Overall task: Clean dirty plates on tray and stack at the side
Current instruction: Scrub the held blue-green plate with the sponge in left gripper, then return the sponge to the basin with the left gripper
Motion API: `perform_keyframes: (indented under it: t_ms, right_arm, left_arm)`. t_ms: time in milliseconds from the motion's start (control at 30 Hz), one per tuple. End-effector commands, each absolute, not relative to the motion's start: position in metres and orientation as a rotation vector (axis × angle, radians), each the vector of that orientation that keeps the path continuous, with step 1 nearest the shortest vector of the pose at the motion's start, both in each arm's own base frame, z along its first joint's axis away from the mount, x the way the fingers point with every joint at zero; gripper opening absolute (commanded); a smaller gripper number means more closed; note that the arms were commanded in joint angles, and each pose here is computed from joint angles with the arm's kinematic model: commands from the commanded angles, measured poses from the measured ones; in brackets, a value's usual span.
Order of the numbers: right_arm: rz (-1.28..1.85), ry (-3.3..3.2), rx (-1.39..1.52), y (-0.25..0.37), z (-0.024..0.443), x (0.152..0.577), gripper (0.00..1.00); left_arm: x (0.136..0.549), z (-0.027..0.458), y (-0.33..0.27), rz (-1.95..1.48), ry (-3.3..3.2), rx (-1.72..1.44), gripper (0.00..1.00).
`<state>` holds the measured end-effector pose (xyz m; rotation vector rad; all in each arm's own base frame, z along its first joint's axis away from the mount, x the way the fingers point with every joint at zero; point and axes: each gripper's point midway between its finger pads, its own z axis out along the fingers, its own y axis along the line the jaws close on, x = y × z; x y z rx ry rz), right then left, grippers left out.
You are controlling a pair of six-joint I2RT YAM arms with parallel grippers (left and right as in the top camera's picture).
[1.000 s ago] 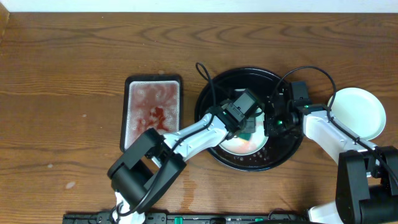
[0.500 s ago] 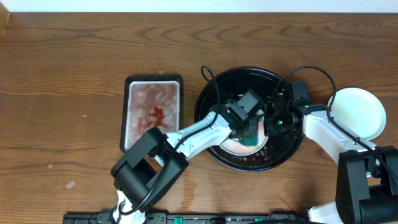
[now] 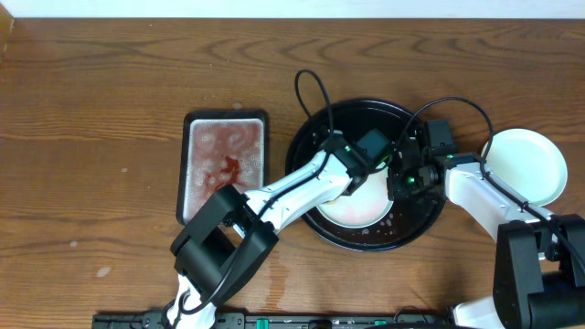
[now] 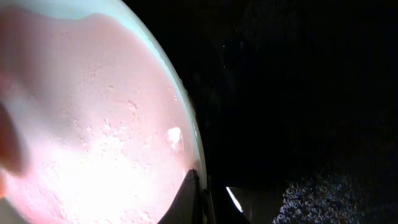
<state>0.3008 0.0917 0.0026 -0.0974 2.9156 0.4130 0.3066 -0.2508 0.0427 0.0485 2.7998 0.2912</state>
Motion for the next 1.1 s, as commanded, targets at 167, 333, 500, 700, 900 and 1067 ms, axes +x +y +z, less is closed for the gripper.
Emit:
perform_keyframes:
  t_ms: [167, 333, 500, 700, 900, 1067]
  right_arm:
    - [0.332, 2.969, -0.110, 0.083, -0.012, 0.290, 0.01]
    - [0.332, 2.968, -0.111, 0.083, -0.012, 0.290, 0.01]
    - [0.332, 2.968, -0.110, 0.083, -0.012, 0.290, 0.01]
    - [0.332, 2.968, -0.111, 0.084, -0.012, 0.290, 0.01]
    - [0.332, 2.964, -0.112, 0.084, -0.011, 0.291, 0.01]
    - [0.345, 2.949, -0.121, 0.086, -0.008, 0.294, 0.01]
  left_arm:
    - [0.315, 0.114, -0.241, 0.194, 2.744, 0.007, 0.07]
    - [0.310, 0.141, -0.202, 0.244, 2.763, -0.016, 0.08]
    - [0.318, 0.134, -0.137, 0.374, 2.826, -0.146, 0.07]
    - [0.327, 0.078, -0.079, 0.210, 2.970, -0.341, 0.07]
    - [0.328, 0.086, -0.078, -0.007, 3.005, -0.304, 0.28]
    - [0.321, 0.128, -0.078, -0.071, 2.907, -0.294, 0.50]
